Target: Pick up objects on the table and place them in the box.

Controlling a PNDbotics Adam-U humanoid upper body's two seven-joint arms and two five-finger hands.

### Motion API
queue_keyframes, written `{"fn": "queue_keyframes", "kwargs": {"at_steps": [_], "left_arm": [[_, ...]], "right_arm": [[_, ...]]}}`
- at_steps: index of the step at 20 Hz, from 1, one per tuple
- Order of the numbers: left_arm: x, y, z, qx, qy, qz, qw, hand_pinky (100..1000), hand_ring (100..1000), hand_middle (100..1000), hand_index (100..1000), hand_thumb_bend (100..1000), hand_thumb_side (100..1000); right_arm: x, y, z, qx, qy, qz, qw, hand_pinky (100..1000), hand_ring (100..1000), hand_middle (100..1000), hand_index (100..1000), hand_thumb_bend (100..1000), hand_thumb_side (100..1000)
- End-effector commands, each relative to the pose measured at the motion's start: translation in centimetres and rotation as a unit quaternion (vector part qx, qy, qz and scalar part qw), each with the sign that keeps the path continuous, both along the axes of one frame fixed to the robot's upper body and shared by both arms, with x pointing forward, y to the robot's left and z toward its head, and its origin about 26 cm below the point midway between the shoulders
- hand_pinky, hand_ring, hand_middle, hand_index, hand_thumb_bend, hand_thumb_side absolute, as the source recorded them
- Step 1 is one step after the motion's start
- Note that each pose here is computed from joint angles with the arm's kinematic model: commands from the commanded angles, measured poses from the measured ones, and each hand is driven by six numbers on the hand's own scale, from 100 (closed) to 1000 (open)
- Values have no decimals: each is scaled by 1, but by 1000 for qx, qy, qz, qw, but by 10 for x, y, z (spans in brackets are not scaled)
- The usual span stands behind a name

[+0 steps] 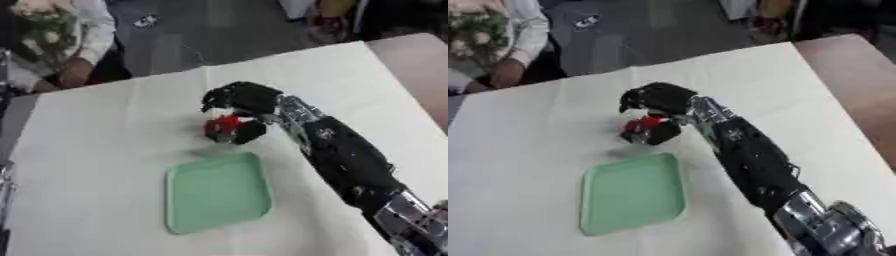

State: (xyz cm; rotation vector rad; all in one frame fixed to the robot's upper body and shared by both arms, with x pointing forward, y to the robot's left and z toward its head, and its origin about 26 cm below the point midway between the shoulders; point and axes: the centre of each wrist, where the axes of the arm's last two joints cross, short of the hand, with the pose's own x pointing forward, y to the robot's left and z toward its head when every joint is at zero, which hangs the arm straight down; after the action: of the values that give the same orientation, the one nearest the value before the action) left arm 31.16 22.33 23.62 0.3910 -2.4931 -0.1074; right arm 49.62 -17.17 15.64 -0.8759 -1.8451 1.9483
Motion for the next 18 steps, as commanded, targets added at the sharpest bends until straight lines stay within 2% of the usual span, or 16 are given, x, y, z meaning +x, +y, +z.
{"fn": "queue_keyframes", "kwargs": {"at_steps": [1, 5, 6, 10, 18], "left_arm": [[-3, 1, 8, 1, -16, -3, 1000, 351, 528, 617, 739, 532, 683], [-3, 1, 8, 0, -17, -2, 1000, 351, 528, 617, 739, 532, 683], [-3, 1, 8, 1, -16, -2, 1000, 350, 528, 617, 739, 533, 683], [-3, 1, 8, 1, -16, -2, 1000, 350, 529, 617, 739, 532, 683], [-3, 1, 8, 1, -17, -3, 1000, 350, 529, 618, 738, 533, 683]], "right_arm": [[4, -3, 11, 6, -13, -24, 1000, 731, 766, 836, 852, 312, 950], [5, -7, 2, 4, -5, -47, 999, 716, 769, 835, 855, 315, 955], [5, -7, 0, 2, -4, -49, 999, 674, 766, 837, 859, 309, 957], [5, -6, -5, -3, 3, -51, 999, 627, 764, 843, 868, 308, 950], [5, -8, -9, -14, 14, -57, 998, 602, 764, 845, 872, 340, 929]]}}
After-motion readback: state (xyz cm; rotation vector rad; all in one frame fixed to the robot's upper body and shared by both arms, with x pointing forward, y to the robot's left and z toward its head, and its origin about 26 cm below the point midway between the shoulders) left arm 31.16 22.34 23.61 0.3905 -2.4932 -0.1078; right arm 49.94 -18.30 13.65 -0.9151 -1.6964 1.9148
